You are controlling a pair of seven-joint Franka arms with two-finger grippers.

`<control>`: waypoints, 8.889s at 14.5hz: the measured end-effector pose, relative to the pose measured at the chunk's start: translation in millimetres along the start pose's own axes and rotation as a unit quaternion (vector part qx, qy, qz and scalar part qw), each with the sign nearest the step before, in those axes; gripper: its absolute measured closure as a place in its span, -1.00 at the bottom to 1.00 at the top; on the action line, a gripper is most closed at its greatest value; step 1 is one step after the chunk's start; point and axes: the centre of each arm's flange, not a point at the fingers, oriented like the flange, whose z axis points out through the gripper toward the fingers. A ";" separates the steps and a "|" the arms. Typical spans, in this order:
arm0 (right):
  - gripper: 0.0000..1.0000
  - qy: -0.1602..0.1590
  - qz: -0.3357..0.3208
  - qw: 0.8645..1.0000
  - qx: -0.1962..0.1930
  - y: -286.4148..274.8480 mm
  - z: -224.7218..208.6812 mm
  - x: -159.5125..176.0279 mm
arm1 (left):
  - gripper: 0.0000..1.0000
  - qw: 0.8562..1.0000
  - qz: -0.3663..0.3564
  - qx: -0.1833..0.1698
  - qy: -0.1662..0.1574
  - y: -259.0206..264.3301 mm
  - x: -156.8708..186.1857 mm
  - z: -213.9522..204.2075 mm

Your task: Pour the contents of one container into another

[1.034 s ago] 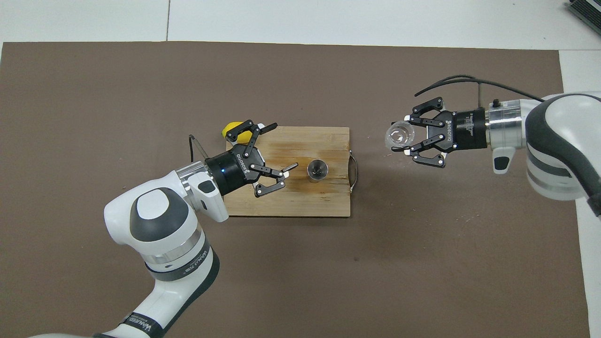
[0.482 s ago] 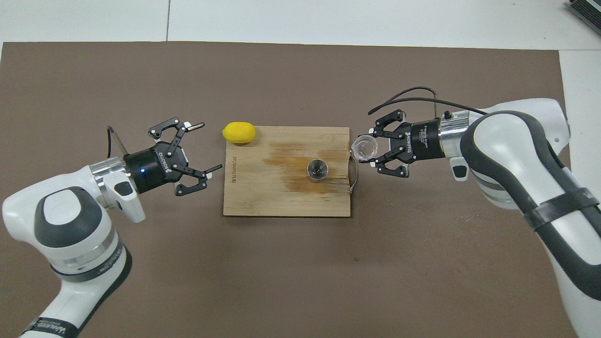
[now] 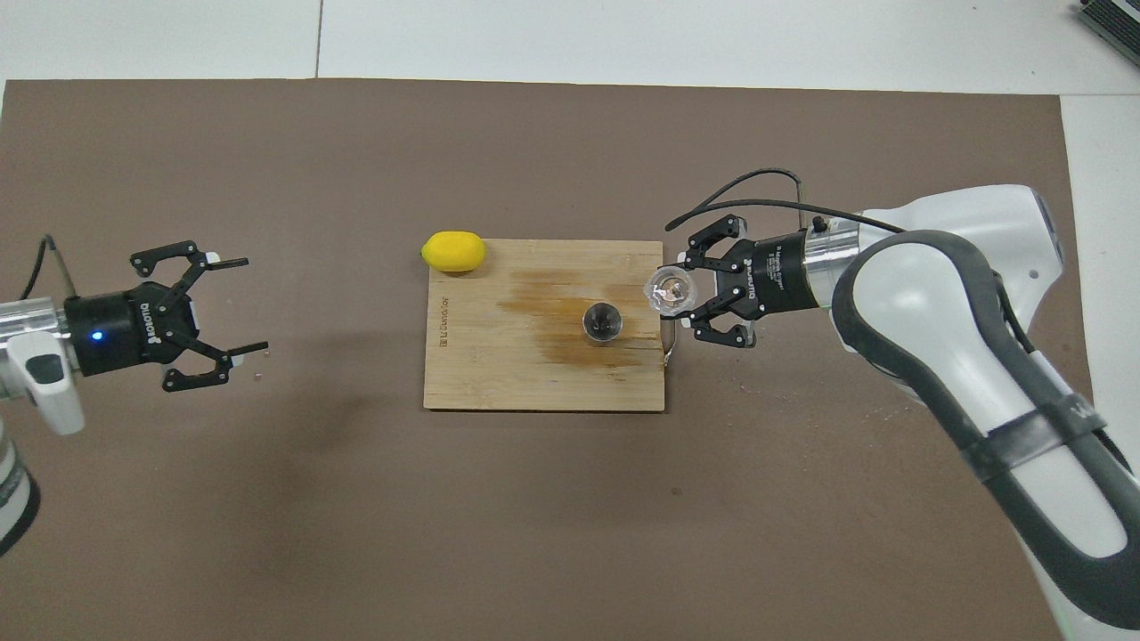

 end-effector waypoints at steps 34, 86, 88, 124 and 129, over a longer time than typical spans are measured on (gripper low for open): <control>-0.03 0.178 -0.004 0.984 0.020 22.1 43.7 -51.1 | -1.00 0.830 -0.374 0.080 -0.407 -118.2 84.7 -165.6; -0.03 0.318 -0.057 0.945 0.050 33.1 63.5 -95.3 | -1.00 0.658 -0.603 0.161 -0.421 -94.2 203.6 -36.8; -0.03 0.318 -0.057 0.945 0.050 33.1 63.4 -95.3 | -1.00 0.659 -0.602 0.161 -0.421 -94.0 204.4 -35.8; -0.03 0.266 0.000 0.962 0.053 28.9 63.5 -94.2 | -1.00 0.638 -0.625 0.176 -0.415 -95.4 197.8 -43.4; -0.03 0.198 0.027 0.978 0.056 19.3 38.2 -87.1 | -1.00 0.638 -0.625 0.176 -0.415 -95.4 197.8 -43.5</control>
